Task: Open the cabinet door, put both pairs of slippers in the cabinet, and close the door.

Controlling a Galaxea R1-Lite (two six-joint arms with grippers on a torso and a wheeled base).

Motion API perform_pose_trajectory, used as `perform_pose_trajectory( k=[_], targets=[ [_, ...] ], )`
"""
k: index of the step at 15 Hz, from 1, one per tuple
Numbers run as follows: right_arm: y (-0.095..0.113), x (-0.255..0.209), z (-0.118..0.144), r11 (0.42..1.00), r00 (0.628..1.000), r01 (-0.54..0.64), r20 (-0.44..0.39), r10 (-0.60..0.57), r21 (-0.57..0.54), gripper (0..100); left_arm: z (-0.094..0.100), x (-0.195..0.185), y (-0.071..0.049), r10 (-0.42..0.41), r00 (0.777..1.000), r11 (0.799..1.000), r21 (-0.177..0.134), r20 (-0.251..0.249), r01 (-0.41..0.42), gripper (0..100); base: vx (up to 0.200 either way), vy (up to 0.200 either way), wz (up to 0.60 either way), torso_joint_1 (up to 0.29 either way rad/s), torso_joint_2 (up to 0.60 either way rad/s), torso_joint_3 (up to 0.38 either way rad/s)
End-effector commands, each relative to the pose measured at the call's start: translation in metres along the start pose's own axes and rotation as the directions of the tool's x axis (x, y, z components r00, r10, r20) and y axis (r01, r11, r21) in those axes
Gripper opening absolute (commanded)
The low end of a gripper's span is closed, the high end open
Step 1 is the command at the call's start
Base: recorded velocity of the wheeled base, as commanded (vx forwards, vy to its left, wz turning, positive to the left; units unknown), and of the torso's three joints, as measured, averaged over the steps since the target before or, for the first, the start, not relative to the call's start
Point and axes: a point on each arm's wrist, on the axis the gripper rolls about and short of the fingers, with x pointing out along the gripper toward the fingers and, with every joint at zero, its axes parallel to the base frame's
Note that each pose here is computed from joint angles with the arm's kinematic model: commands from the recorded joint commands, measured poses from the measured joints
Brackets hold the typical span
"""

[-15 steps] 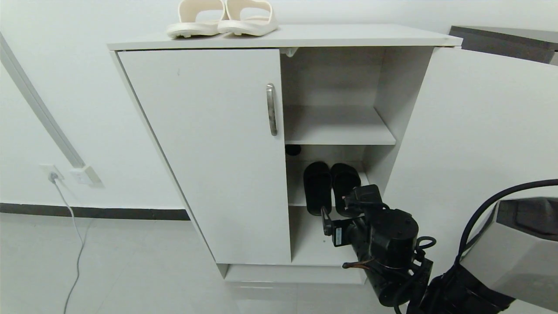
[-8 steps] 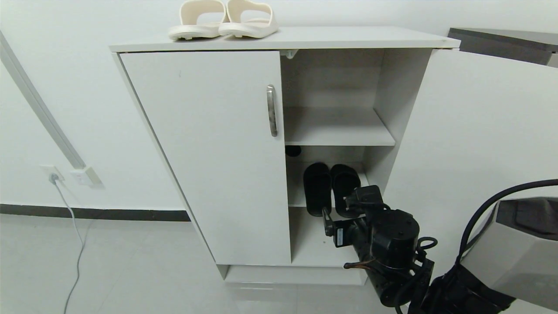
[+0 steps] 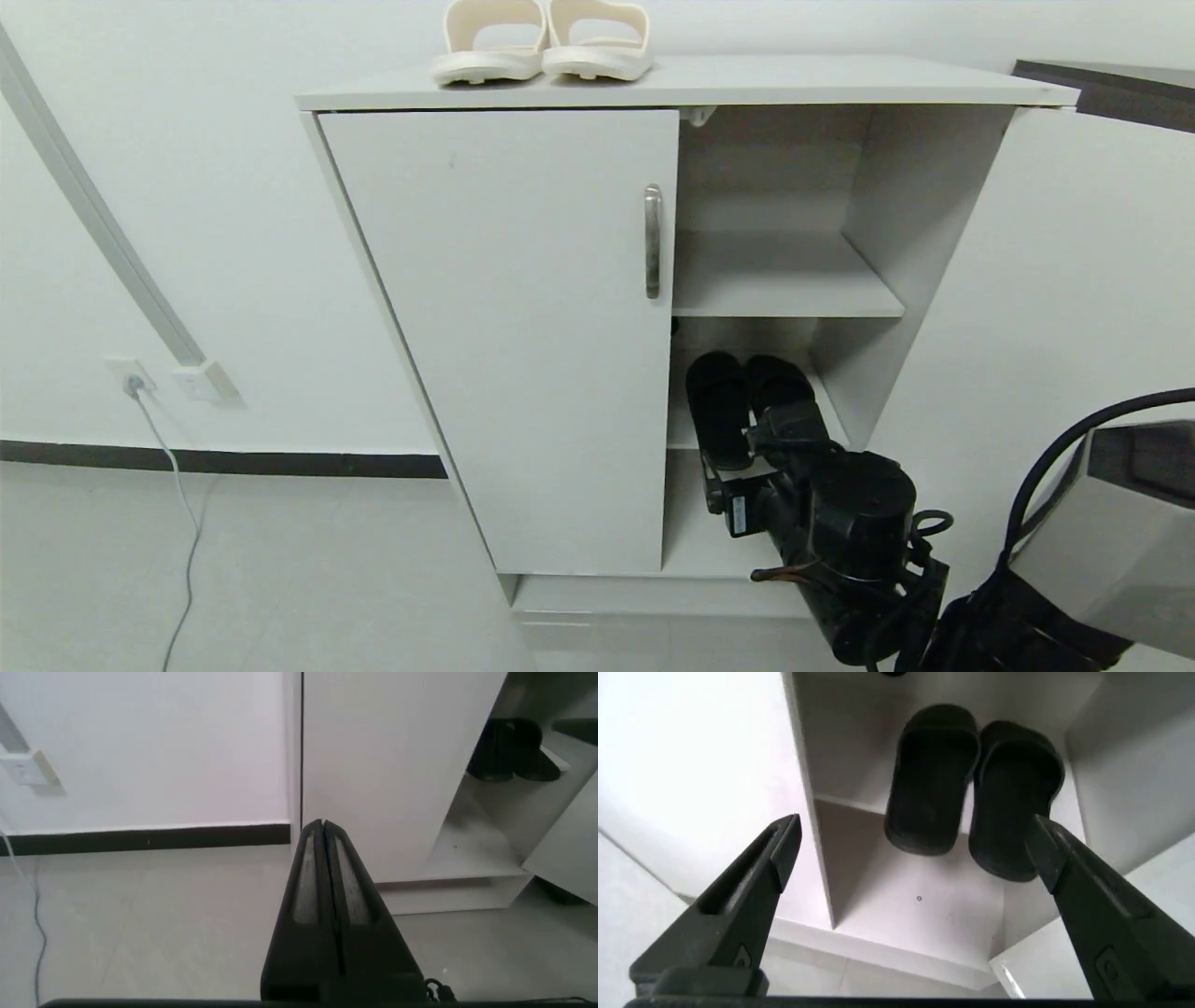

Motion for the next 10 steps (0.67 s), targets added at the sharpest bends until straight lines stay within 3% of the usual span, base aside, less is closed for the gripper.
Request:
perform_pose_trajectory(
  k=[1, 3, 7, 10],
  targets=[
    [-0.009, -0.025, 0.023, 0.999, 0.999, -0.032, 0.039, 0.032, -0.013, 100, 0.000, 0.000, 0.000, 0.000, 1.000, 1.000, -0.001, -0.002, 0.000, 0, 0.000, 0.200, 0.00, 0.007, 0.01, -0.002],
    [-0.007, -0.039, 0.032, 0.998, 0.997, -0.065, 0.037, 0.066, -0.021, 100, 0.000, 0.000, 0.000, 0.000, 1.000, 1.000, 0.001, -0.001, 0.000, 0, 0.000, 0.200, 0.00, 0.000, 0.00, 0.000],
    [-0.001, -0.038, 0.024, 0.997, 0.997, -0.077, 0.015, 0.078, -0.028, 100, 0.000, 0.000, 0.000, 0.000, 1.000, 1.000, -0.001, -0.001, 0.000, 0, 0.000, 0.200, 0.00, 0.001, 0.00, 0.001],
    [-0.002, -0.038, 0.022, 0.993, 0.994, -0.108, 0.007, 0.109, -0.036, 100, 0.000, 0.000, 0.000, 0.002, 1.000, 1.000, -0.001, -0.002, -0.002, 0, 0.000, 0.000, 0.00, 0.000, 0.00, 0.000]
  ],
)
